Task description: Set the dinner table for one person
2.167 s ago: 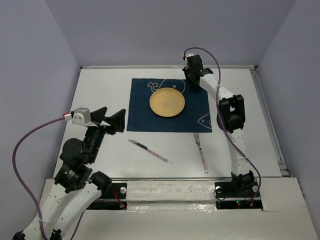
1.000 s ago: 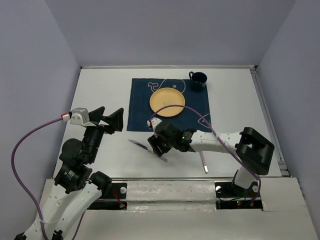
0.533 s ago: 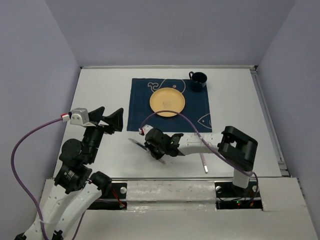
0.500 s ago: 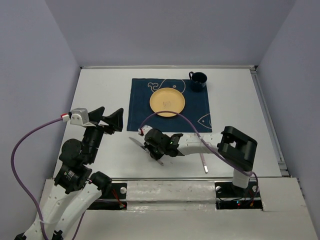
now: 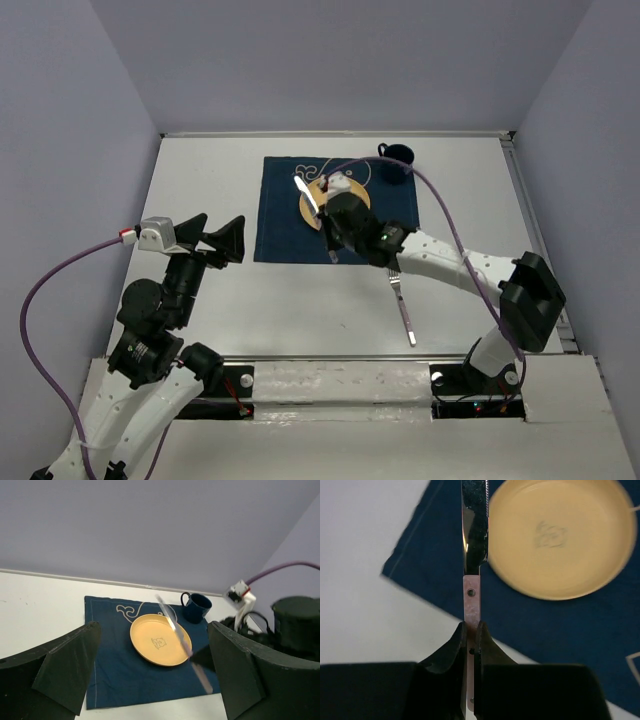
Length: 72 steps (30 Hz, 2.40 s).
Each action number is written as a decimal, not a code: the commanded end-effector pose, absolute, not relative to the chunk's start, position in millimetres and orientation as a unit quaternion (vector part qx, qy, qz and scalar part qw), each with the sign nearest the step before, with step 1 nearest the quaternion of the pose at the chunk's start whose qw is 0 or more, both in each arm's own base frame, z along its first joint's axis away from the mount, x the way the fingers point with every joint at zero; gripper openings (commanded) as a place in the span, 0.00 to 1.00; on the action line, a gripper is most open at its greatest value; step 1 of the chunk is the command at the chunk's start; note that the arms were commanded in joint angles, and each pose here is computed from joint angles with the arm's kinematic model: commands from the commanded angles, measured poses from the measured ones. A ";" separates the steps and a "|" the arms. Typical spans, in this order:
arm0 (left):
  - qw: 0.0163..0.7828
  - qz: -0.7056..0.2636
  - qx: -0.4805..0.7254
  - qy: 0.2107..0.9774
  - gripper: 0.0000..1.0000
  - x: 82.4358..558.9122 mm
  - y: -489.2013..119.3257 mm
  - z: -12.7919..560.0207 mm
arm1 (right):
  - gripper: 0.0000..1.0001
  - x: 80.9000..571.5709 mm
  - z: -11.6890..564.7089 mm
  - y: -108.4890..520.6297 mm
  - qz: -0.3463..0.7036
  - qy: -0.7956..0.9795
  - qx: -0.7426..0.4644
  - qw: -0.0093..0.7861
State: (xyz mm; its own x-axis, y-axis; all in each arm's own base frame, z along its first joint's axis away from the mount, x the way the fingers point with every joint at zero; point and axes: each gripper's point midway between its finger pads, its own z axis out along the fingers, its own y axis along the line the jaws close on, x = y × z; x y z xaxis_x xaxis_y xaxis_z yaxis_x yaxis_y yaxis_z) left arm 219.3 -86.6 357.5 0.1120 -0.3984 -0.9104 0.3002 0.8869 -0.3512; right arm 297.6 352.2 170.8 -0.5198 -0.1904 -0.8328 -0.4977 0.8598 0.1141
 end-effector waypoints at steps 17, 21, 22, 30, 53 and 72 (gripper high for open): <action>0.756 -0.235 -0.036 0.610 0.99 219.3 -85.7 366.4 | 0.00 464.4 87.2 191.0 -0.004 0.904 0.005 0.428; 0.755 -0.236 -0.036 0.610 0.99 219.6 -86.3 366.5 | 0.00 466.6 77.8 190.9 0.002 0.908 0.013 0.418; 0.755 -0.236 -0.035 0.611 0.99 219.9 -86.7 366.2 | 0.00 468.9 73.1 186.3 -0.001 0.910 0.020 0.415; 0.754 -0.234 -0.036 0.613 0.99 221.0 -86.6 364.8 | 0.07 472.4 59.7 186.0 0.000 0.916 0.031 0.399; 0.758 -0.243 -0.035 0.605 0.99 216.8 -86.5 369.4 | 0.54 307.1 101.3 174.0 0.134 0.926 0.034 0.353; 0.758 -0.252 -0.031 0.600 0.99 213.8 -88.5 371.6 | 0.43 164.3 14.9 147.8 0.032 0.986 0.053 0.157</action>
